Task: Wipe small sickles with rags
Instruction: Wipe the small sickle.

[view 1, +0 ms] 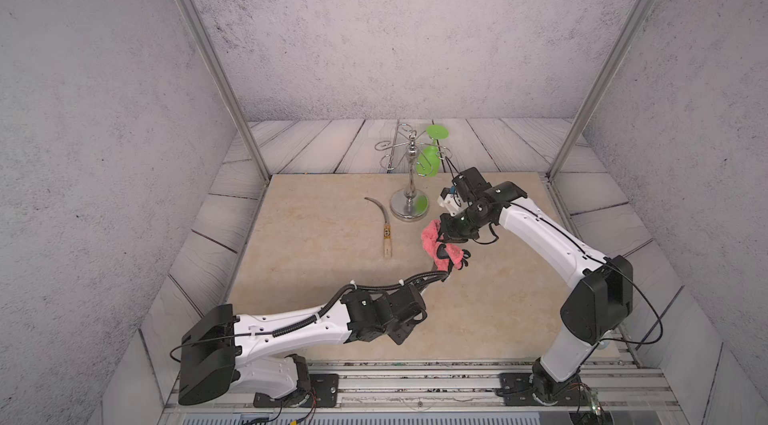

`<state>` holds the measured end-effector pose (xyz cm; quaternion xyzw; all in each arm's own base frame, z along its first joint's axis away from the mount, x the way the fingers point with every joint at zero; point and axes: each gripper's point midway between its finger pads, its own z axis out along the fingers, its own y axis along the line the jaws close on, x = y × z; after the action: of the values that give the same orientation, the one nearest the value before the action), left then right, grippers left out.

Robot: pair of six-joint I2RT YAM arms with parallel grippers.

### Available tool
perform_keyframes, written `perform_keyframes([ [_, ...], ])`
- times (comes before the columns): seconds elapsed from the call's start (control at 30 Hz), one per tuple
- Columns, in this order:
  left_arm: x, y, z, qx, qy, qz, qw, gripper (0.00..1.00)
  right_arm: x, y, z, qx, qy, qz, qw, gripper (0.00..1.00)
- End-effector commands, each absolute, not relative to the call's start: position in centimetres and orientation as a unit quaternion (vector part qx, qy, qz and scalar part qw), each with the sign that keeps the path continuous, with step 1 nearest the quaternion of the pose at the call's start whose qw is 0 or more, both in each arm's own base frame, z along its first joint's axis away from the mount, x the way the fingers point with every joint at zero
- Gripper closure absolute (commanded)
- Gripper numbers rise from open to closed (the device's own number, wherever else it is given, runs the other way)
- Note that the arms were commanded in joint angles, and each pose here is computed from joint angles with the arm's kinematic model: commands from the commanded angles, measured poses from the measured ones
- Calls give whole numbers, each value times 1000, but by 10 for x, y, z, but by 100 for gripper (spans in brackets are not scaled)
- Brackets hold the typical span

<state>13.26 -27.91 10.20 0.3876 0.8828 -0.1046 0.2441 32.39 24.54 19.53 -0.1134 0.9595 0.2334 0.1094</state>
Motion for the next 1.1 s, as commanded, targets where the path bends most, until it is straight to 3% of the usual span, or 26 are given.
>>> perform_keyframes([
  [0.0,105,-313,132,469,820,-176,275,100,395,236,203,-98,949,198,224,93],
  [0.5,109,-302,128,446,836,-156,279,100,402,198,219,-73,949,167,256,93],
  [0.67,124,-299,135,420,842,-146,306,100,382,168,231,-57,950,130,277,92],
  [1.07,180,-284,148,315,883,-187,295,100,314,111,242,-31,952,73,295,90],
])
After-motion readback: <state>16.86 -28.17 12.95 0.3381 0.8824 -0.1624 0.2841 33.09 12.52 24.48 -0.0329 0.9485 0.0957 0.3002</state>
